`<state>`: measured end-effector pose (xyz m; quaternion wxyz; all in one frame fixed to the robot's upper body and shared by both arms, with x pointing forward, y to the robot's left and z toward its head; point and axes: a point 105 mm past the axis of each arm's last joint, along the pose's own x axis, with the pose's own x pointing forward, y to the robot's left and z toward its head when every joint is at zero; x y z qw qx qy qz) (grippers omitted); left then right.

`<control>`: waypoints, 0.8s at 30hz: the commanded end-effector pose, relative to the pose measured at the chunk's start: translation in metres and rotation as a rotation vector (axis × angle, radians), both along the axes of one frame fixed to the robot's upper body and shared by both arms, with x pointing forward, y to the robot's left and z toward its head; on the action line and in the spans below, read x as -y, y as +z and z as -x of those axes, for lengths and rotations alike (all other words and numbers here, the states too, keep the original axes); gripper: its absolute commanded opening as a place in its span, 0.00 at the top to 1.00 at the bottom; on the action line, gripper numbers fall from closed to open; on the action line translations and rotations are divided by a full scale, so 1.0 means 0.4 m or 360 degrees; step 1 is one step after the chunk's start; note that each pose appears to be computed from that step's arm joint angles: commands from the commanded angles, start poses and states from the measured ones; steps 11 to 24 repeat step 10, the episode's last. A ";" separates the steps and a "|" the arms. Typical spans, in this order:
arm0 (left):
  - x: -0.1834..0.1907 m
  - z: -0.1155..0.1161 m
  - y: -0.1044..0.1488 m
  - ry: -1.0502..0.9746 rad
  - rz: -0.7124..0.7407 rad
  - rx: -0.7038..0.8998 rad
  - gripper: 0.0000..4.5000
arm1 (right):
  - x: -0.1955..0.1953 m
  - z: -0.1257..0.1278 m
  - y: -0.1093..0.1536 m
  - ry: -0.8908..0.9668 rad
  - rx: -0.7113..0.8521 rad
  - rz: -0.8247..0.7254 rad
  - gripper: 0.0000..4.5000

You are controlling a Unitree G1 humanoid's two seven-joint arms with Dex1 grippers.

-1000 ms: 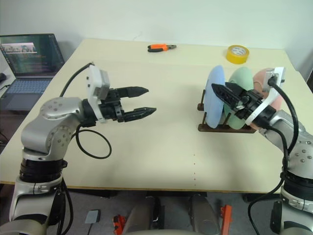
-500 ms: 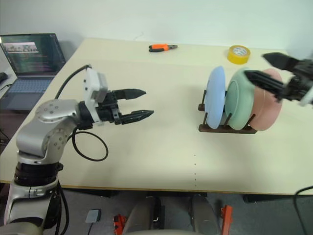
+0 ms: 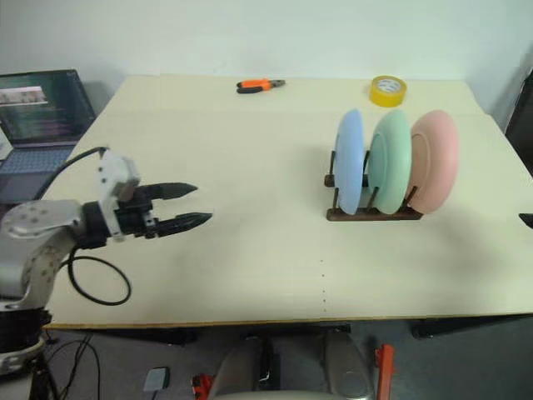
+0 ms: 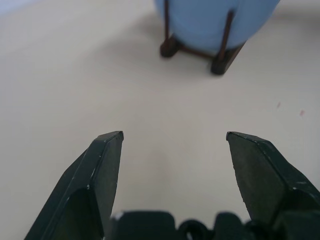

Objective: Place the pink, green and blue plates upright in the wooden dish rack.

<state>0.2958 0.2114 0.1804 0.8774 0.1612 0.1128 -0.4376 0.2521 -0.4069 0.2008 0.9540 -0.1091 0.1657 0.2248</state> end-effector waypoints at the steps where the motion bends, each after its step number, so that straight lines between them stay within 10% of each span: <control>1: -0.065 0.015 0.053 0.0050 -0.0063 0.0088 0.19 | -0.018 -0.016 0.019 0.0086 0.0056 0.0025 0.07; 24: -0.125 0.045 0.045 0.0136 -0.0160 0.0032 0.19 | 0.012 -0.032 -0.013 0.0042 0.0012 0.0019 0.07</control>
